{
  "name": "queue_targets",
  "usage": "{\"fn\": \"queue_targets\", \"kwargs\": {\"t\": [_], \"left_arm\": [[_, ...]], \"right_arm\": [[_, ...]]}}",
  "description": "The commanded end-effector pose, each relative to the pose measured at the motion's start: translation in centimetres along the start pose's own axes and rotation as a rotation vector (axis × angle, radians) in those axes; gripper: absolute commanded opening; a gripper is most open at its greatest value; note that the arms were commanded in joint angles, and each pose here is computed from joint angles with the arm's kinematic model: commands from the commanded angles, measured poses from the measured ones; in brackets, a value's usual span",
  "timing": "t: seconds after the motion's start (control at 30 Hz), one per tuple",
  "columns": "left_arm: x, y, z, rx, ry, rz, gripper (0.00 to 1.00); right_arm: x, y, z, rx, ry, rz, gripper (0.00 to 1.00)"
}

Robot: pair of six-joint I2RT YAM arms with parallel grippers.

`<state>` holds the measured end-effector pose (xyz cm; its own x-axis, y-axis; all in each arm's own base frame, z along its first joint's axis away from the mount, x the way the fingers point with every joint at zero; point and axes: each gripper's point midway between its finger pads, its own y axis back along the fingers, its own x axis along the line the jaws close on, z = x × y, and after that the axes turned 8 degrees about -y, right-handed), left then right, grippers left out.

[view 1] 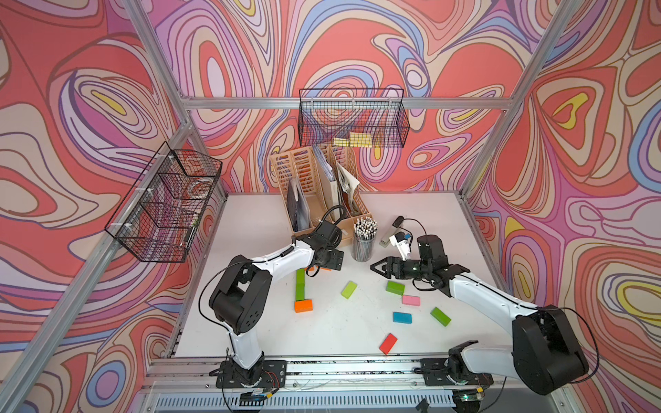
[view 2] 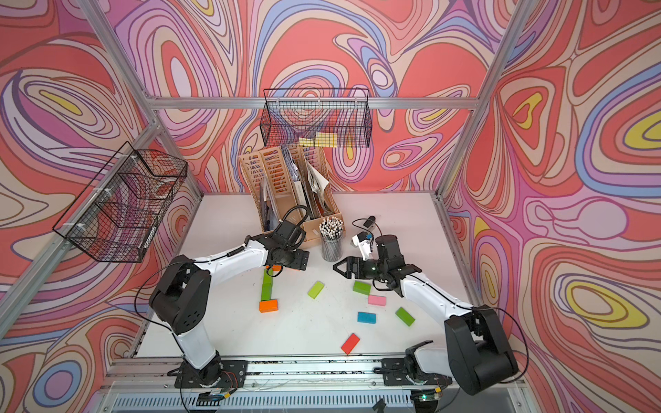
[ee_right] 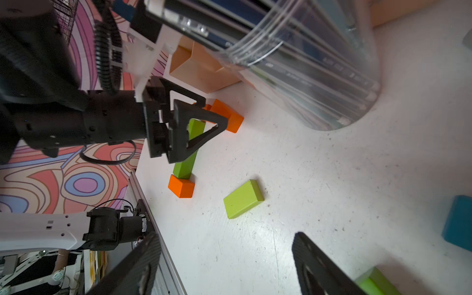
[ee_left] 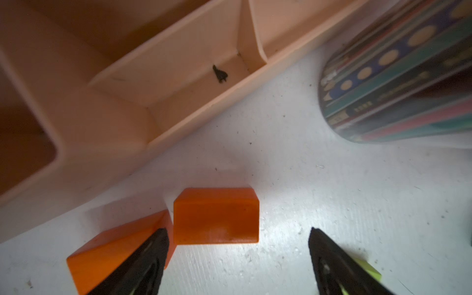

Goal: Assemble the letter c with building blocks
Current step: Adjust the building block at the center of the board.

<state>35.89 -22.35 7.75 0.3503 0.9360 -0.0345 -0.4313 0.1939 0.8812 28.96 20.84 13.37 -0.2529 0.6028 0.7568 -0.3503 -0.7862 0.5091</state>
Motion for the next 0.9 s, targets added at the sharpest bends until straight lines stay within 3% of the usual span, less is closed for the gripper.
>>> {"fn": "queue_targets", "kwargs": {"t": [0.0, 0.17, 0.3, 0.6, 0.87], "left_arm": [[-0.3, 2.8, 1.2, -0.082, 0.014, -0.044, 0.9], [1.0, 5.2, -0.8, -0.071, 0.084, -0.046, 0.89], [3.3, 6.6, -3.5, -0.039, 0.171, -0.048, 0.88], [7.5, 7.2, -8.5, -0.016, 0.337, -0.06, 0.88], [9.3, 7.0, -10.5, -0.048, 0.4, -0.041, 0.88]], "right_arm": [[-1.2, -0.3, 0.3, -0.007, 0.029, -0.08, 0.82], [-2.6, -0.5, 1.5, -0.053, -0.004, -0.203, 0.78], [-2.5, -2.0, 2.4, -0.093, -0.056, -0.225, 0.75], [2.0, -7.5, 4.5, -0.072, 0.131, -0.207, 0.74], [4.7, -12.0, 3.9, 0.066, 0.427, -0.192, 0.74]]}}
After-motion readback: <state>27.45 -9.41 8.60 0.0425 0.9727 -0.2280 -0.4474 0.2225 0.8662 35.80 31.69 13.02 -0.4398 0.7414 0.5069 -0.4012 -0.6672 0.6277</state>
